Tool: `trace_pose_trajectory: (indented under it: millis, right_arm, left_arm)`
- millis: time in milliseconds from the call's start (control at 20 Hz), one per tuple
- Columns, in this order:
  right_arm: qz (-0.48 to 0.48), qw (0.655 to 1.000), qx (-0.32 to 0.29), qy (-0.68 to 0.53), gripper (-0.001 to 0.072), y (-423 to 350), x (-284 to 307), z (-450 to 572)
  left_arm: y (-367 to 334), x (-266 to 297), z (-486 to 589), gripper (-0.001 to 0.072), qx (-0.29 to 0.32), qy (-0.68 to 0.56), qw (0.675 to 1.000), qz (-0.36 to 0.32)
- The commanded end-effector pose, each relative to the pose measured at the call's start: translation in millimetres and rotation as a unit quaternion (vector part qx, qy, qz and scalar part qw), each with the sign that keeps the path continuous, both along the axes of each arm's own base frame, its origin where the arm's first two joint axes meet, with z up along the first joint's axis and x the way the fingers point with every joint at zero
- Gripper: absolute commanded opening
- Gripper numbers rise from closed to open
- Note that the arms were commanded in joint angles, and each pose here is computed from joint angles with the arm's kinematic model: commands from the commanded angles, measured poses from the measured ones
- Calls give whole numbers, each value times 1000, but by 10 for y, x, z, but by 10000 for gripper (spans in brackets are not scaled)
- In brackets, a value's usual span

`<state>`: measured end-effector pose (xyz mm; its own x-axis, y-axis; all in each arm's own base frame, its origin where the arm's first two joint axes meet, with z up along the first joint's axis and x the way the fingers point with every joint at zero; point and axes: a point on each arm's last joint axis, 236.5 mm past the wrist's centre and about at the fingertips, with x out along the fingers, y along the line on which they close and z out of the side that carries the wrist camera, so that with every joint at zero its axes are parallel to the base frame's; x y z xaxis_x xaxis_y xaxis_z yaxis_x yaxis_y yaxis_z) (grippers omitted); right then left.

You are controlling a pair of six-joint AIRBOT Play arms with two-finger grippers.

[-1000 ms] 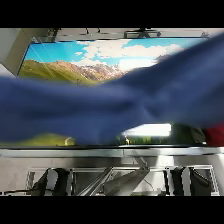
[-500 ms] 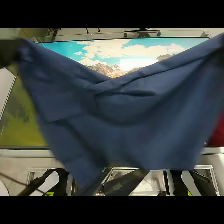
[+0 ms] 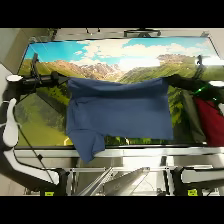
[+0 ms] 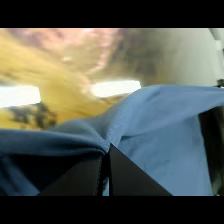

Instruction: Fold the shirts.

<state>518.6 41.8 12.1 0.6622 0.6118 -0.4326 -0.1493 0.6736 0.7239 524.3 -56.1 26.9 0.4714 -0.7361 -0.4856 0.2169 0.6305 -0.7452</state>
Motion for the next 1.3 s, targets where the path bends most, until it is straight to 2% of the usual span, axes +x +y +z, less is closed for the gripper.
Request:
trace_pose_trajectory:
  millis: [0, 200, 400, 650, 800, 900, 1000, 1100, 1250]
  right_arm:
    - [-7, 997, 63, 36, 13, 10, 436, -581]
    - [-13, 996, 84, 18, 13, -150, 949, -378]
    - [26, 996, 65, 63, 13, -319, 746, -502]
    - [90, 990, 21, 109, 14, -278, 409, -793]
    - [104, 987, 3, 121, 14, -270, 335, -872]
    - [105, 987, 1, 121, 13, -268, 332, -879]
    - [107, 986, -10, 130, 13, -244, 313, -911]
    - [99, 983, -40, 152, 13, -240, 293, -959]
    - [100, 978, -118, 143, 13, -249, 319, -828]
  left_arm:
    - [125, 325, -570, 22, -1, 26, 1000, 18]
    - [105, 714, -504, 20, 8, -9, 1000, 13]
    - [269, 850, -479, 20, 28, -4, 999, 29]
    - [196, 651, -628, 20, 58, 26, 998, -13]
    - [289, 414, -905, 19, 114, 83, 989, -36]
    - [390, 321, -1050, 17, 147, 116, 982, -33]
    - [343, 281, -1062, 12, 147, 131, 980, -34]
    - [297, 256, -1047, 11, 165, 143, 975, -31]
    - [261, 210, -953, 12, 229, 139, 963, -39]
